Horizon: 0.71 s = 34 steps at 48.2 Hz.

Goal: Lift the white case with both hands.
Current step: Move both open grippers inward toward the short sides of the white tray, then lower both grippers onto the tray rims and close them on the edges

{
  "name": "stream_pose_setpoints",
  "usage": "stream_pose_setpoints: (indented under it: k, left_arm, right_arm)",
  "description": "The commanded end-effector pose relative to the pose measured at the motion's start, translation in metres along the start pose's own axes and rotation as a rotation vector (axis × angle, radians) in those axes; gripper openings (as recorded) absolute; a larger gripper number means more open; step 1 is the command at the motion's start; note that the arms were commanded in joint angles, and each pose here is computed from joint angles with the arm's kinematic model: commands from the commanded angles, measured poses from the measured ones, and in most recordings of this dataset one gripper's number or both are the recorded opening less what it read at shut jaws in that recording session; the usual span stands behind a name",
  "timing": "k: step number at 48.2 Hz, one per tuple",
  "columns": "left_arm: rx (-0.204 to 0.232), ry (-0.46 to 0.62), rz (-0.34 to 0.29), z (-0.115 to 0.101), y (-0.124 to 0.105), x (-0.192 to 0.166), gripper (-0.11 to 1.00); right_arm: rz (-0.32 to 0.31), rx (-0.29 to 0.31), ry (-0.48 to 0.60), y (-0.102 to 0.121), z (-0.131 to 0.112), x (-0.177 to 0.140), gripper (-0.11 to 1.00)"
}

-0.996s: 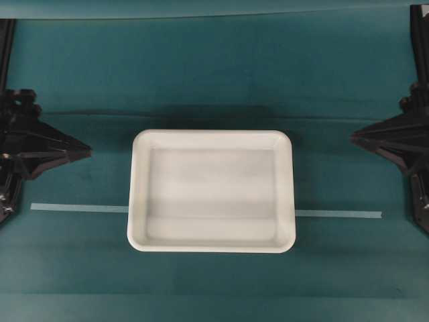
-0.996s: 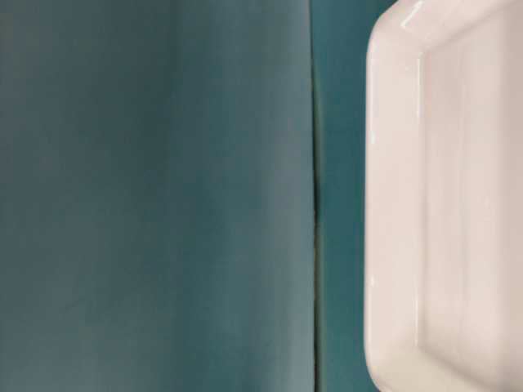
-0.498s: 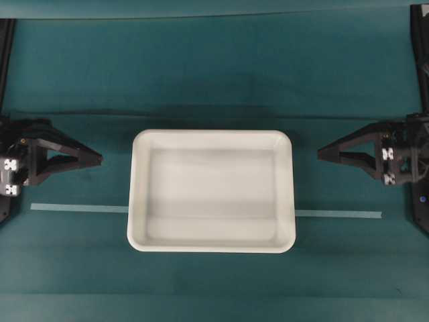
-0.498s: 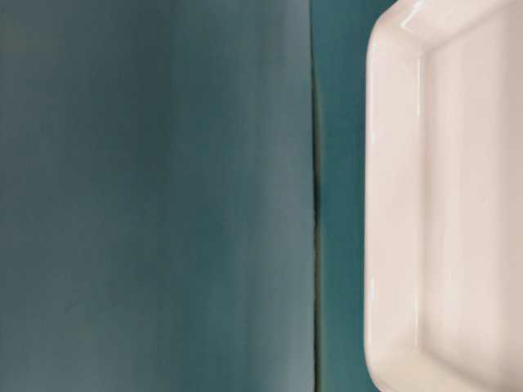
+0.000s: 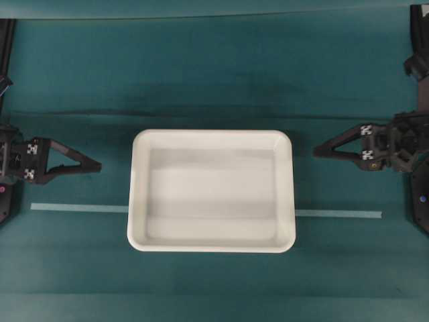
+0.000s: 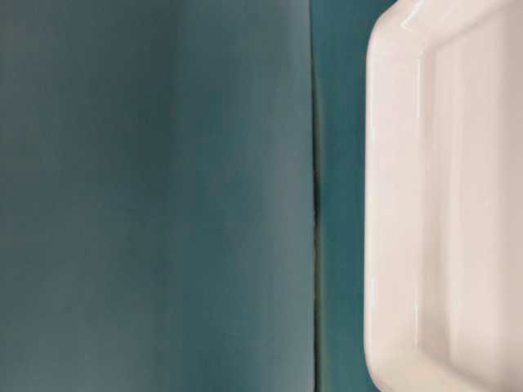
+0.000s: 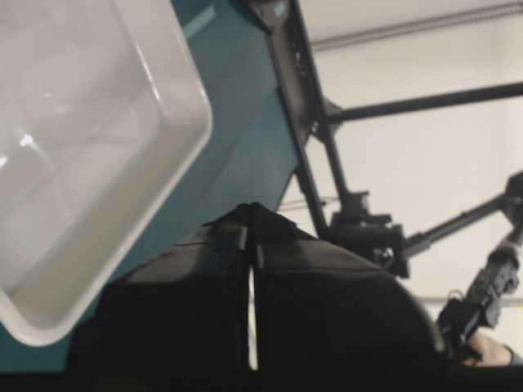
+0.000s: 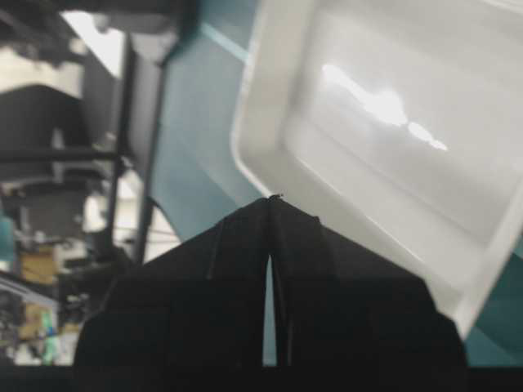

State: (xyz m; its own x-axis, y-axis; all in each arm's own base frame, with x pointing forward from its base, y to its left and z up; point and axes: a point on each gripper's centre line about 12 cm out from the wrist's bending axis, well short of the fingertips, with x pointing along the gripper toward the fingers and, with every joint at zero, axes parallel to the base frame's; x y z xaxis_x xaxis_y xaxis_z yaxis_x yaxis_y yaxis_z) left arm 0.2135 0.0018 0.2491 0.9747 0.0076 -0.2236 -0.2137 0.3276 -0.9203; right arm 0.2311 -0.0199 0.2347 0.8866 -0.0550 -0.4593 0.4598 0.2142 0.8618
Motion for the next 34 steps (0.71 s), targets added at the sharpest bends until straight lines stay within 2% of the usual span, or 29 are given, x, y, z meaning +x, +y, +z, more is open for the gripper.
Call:
stream_pose_setpoints:
  k: [1,5,10,13,17,22,26,34]
  left_arm:
    - [0.004,-0.002,0.007,0.001,0.000,0.003,-0.03]
    - [0.000,0.000,0.013,0.001,0.000,0.004,0.01]
    - [-0.004,0.002,0.019,0.001,0.001,0.005,0.15]
    - [-0.007,0.008,0.036,0.000,0.004,0.006,0.30]
    - [-0.010,0.024,0.075,-0.003,0.009,0.008,0.56]
    - [-0.011,0.042,0.106,-0.006,0.014,0.009,0.85]
    - [-0.007,0.053,0.138,-0.010,0.024,0.010,0.98]
    - [0.004,0.064,0.181,-0.016,0.046,0.011,0.98]
  right_arm:
    - [-0.029,-0.001,0.018,-0.002,-0.003,0.008,0.02]
    - [-0.047,0.000,0.027,-0.006,-0.005,0.012,0.08]
    - [-0.077,0.009,0.040,-0.010,-0.008,0.018,0.30]
    - [-0.091,0.001,0.043,-0.013,-0.008,0.021,0.46]
    - [-0.107,-0.015,0.048,-0.016,-0.009,0.026,0.70]
    - [-0.140,-0.024,0.052,-0.027,-0.011,0.031,0.90]
    - [-0.159,-0.016,0.054,-0.035,-0.013,0.033,0.94]
    - [-0.160,-0.020,0.046,-0.048,-0.018,0.040,0.94]
